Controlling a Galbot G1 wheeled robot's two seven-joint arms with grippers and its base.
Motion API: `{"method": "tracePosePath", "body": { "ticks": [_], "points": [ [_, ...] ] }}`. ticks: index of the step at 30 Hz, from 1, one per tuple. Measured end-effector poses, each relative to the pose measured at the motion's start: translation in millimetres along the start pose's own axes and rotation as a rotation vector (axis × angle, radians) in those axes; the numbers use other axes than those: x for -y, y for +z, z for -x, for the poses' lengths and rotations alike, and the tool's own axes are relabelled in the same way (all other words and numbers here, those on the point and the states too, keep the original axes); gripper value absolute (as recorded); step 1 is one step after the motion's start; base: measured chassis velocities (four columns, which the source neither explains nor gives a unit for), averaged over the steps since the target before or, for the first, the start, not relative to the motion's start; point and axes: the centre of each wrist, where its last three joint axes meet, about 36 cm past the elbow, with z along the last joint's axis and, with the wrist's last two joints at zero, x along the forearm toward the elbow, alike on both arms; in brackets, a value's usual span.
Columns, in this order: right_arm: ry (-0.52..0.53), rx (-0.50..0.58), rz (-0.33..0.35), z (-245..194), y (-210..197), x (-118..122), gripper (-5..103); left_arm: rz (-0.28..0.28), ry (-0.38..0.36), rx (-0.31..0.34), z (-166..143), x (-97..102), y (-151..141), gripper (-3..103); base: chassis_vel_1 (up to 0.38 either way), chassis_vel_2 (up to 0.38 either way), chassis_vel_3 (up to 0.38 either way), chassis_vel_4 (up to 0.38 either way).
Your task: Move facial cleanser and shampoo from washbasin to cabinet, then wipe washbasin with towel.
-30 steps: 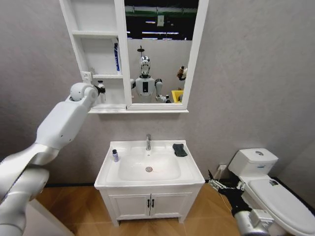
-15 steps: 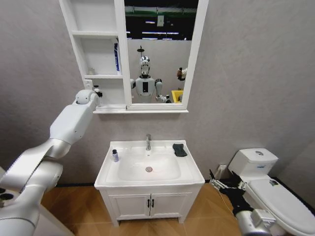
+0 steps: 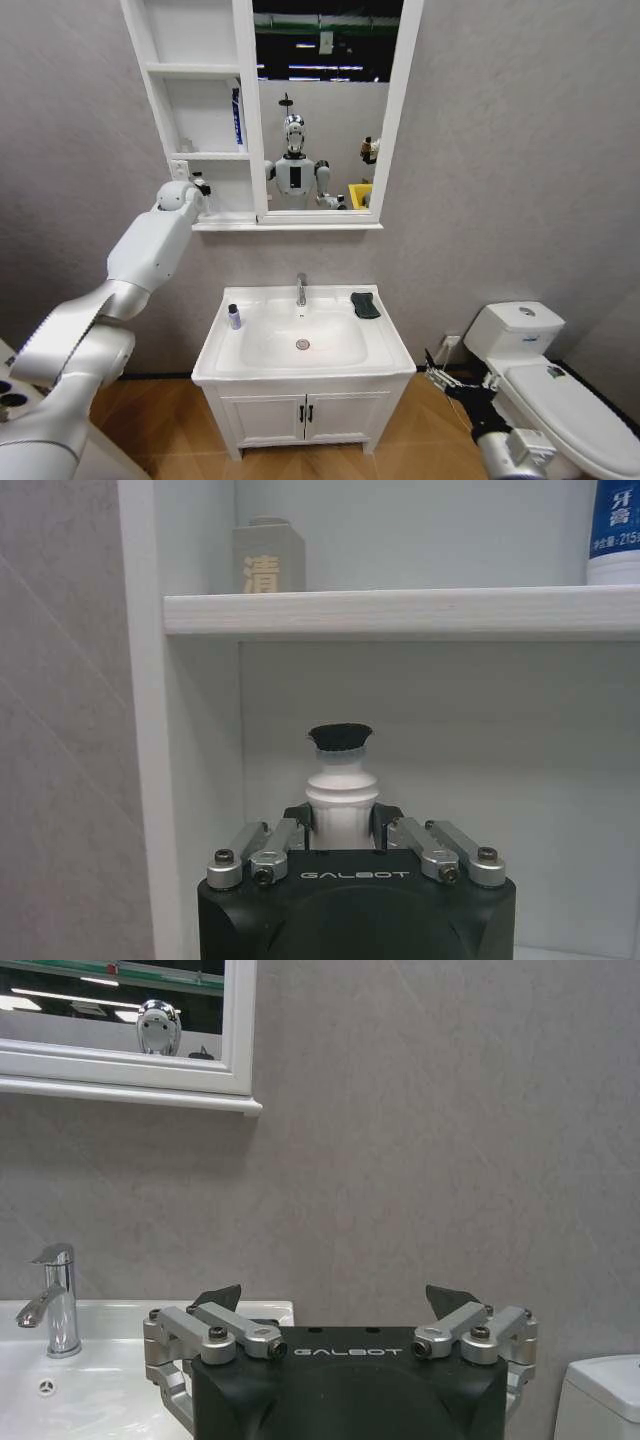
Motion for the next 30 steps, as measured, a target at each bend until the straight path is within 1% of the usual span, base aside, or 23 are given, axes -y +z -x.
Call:
{"method": "tracePosePath", "body": {
  "ticks": [1,3,4,5,6,7,9,10,12,13,15,17,18,19,20,21,22,23,24,25,26,29,30],
  "points": [
    [0.002,0.001,-0.001,0,0,1,100,-0.006,0.007,0.001,1,2.7,1,28,0.000,0.000,0.000,0.000],
    [0.003,0.001,-0.001,-1,0,1,100,-0.007,0.008,0.001,1,3.8,1,28,0.000,0.000,0.000,0.000],
    [0.006,0.001,-0.001,-1,1,2,100,-0.007,0.006,0.003,1,4.2,2,36,0.000,0.000,0.000,0.000],
    [0.007,0.001,-0.001,-2,1,3,100,-0.006,0.004,0.005,2,3.8,2,42,0.000,0.000,0.000,0.000],
    [0.007,0.001,-0.001,-2,1,3,100,-0.006,0.004,0.005,2,3.8,2,42,0.000,0.000,0.000,0.000],
    [0.008,0.002,-0.002,-2,1,4,100,-0.005,0.001,0.007,2,2.8,3,47,0.000,0.000,0.000,0.000],
    [0.008,0.002,-0.003,-2,1,4,100,-0.002,-0.006,0.014,2,-0.8,5,53,0.000,0.000,0.000,0.000],
    [0.008,0.002,-0.003,-2,1,4,100,-0.002,-0.006,0.014,2,-0.8,5,53,0.000,0.000,0.000,0.000],
    [0.005,0.004,-0.003,-1,1,3,100,0.001,-0.009,0.021,1,-4.1,6,64,0.000,0.000,0.000,0.000],
    [0.005,0.004,-0.003,-1,1,3,100,0.001,-0.009,0.021,1,-4.1,6,64,0.000,0.000,0.000,0.000],
    [0.003,0.007,-0.001,0,0,3,100,0.000,-0.012,0.040,-4,-8.5,4,74,0.000,0.000,0.000,0.000],
    [0.001,0.009,-0.002,0,0,3,100,0.000,-0.003,0.071,-25,-9.7,-1,85,0.000,0.000,0.000,0.000],
    [0.001,0.009,-0.002,0,0,3,100,0.000,-0.003,0.071,-25,-9.7,-1,85,0.000,0.000,0.000,0.000],
    [0.002,0.010,-0.002,0,0,3,100,0.000,0.004,0.077,-38,-11.0,-2,90,0.000,0.000,0.000,0.000],
    [0.002,0.009,-0.002,1,0,3,100,-0.004,0.021,0.079,-53,-12.2,-2,90,0.000,0.000,0.000,0.000],
    [0.003,0.009,-0.002,1,0,3,100,-0.006,0.035,0.080,-66,-12.5,-1,96,0.000,0.000,0.000,0.000],
    [0.003,0.006,0.003,2,2,2,100,-0.010,0.064,0.090,-92,-10.9,2,98,0.000,0.000,0.000,0.000],
    [0.003,0.006,0.003,2,2,2,100,-0.010,0.064,0.090,-92,-10.9,2,98,0.000,0.000,0.000,0.000],
    [0.001,0.005,0.008,3,3,2,100,-0.006,0.074,0.106,-112,-9.9,4,100,0.000,0.000,0.000,0.000],
    [-0.001,0.005,0.012,5,3,0,100,0.007,0.082,0.126,-136,-11.0,13,100,0.000,0.000,0.000,0.000],
    [-0.001,0.005,0.012,5,3,0,100,0.007,0.082,0.126,-136,-11.0,13,100,0.000,0.000,0.000,0.000],
    [-0.004,0.001,0.017,6,4,-1,100,0.067,0.076,0.121,-184,-18.5,62,100,0.000,0.000,0.000,0.000],
    [-0.004,0.001,0.017,6,4,-1,100,0.067,0.076,0.121,-184,-18.5,62,100,0.000,0.000,0.000,0.000]
  ]
}}
